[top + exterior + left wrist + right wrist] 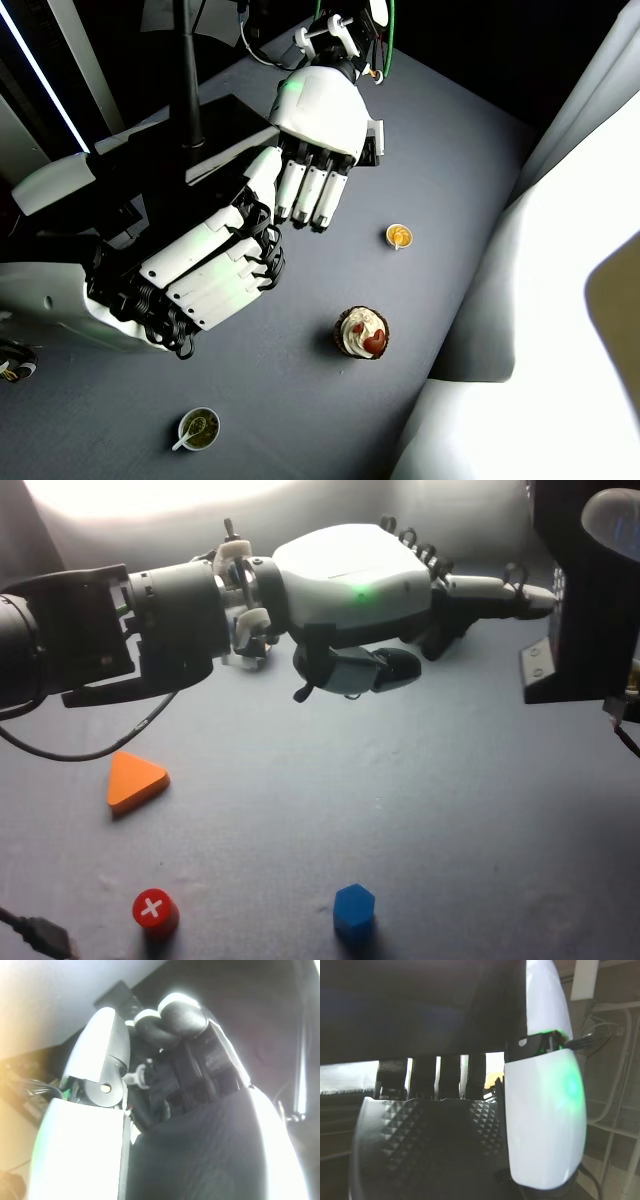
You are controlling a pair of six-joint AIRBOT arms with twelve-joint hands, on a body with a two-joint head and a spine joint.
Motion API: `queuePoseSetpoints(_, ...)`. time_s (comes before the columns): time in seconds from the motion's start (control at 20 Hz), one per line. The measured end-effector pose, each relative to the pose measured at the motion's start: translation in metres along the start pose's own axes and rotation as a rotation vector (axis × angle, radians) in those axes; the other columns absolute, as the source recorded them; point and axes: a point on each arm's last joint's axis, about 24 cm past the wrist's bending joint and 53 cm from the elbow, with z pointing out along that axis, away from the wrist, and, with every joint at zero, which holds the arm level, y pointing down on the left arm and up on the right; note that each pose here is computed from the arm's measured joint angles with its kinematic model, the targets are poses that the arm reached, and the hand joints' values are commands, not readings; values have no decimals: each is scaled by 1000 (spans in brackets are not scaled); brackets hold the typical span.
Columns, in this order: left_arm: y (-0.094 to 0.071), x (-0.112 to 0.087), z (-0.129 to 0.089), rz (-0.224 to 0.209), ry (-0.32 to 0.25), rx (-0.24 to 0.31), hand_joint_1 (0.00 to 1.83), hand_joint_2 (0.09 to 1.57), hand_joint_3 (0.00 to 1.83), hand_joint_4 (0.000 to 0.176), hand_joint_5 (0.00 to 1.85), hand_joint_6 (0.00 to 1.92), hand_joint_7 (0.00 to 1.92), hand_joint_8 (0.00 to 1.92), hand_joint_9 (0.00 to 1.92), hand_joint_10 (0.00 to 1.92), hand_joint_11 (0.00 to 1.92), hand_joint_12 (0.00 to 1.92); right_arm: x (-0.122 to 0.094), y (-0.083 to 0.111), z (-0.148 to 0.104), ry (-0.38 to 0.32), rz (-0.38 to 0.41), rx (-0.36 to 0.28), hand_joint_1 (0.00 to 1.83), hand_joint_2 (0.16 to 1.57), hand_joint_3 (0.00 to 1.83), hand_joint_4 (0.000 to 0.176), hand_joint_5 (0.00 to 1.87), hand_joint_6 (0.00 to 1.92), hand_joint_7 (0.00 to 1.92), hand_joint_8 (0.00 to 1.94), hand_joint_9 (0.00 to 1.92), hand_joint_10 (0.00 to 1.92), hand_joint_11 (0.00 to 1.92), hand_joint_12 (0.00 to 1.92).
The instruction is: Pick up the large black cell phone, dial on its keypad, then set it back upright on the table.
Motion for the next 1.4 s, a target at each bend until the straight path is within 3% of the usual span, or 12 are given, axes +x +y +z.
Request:
queuePoseSetpoints(0.25,-8,-6,-22,-2,21,31,1315,1179,191,86,116,0,668,1568,686,1916,605,1921,3,-2,0,12,-3,7,1358,1183,0,0,967,705,757,1368,760,1560,869,1460)
queuePoseSetpoints(0.35,0,-17,-37,0,13,2,1465,1032,439,87,127,2,677,1493,674,1748,623,1921,3,-1,1,12,-2,4,1366,1162,0,0,1057,546,802,1327,795,1568,862,1512)
queuePoseSetpoints(0.45,5,-21,-47,12,15,-17,1469,1031,476,88,120,3,646,1541,653,1785,656,1921,3,-1,1,9,0,2,1360,1178,1,0,976,710,762,1360,770,1542,879,1504)
queuePoseSetpoints(0.55,9,-23,-52,10,14,-26,1324,1164,185,97,149,0,696,1521,687,1916,667,1921,3,-1,1,11,-1,4,1367,1157,0,0,1093,501,801,1332,796,1555,838,1556)
queuePoseSetpoints(0.65,9,-23,-53,11,16,-24,1316,1227,52,99,150,0,698,1509,665,1921,650,1921,3,0,1,11,0,1,1357,1185,1,0,965,734,745,1387,755,1552,858,1522)
queuePoseSetpoints(0.7,9,-21,-53,12,19,-22,1429,1223,76,93,148,0,638,1521,640,1760,627,1921,4,0,1,13,0,0,1364,1168,0,0,1057,567,786,1345,779,1580,840,1553)
queuePoseSetpoints(0.75,8,-20,-51,10,21,-20,1452,1220,87,85,126,0,630,1520,629,1731,601,1921,4,0,1,12,0,1,1357,1185,0,0,986,698,749,1378,746,1573,828,1551)
queuePoseSetpoints(0.9,2,-11,-39,-3,33,5,1316,1240,37,92,181,7,686,1526,665,1919,645,1921,5,-1,1,16,-2,3,1354,1194,0,0,950,767,747,1389,720,1589,803,1520)
queuePoseSetpoints(1.0,-4,-4,-29,-5,42,24,1454,1222,56,93,158,2,645,1495,653,1692,616,1921,5,-2,1,17,-7,4,1365,1165,0,0,1062,566,800,1323,779,1572,809,1533)
queuePoseSetpoints(1.05,-7,-3,-25,-8,42,33,1342,1234,51,95,159,1,675,1526,671,1875,645,1921,5,-2,1,16,-8,4,1359,1176,3,0,998,678,762,1357,762,1551,832,1513)
queuePoseSetpoints(1.15,-12,-5,-15,-19,26,46,1310,1250,46,94,141,2,667,1558,693,1919,667,1921,5,-2,1,18,-8,4,1363,1169,0,0,1057,555,781,1361,781,1586,825,1574)
queuePoseSetpoints(1.4,-13,0,0,-15,29,40,1457,1230,59,89,160,1,626,1511,636,1718,604,1921,1,2,2,1,-9,-8,1351,1203,1,0,928,764,723,1428,715,1609,819,1524)
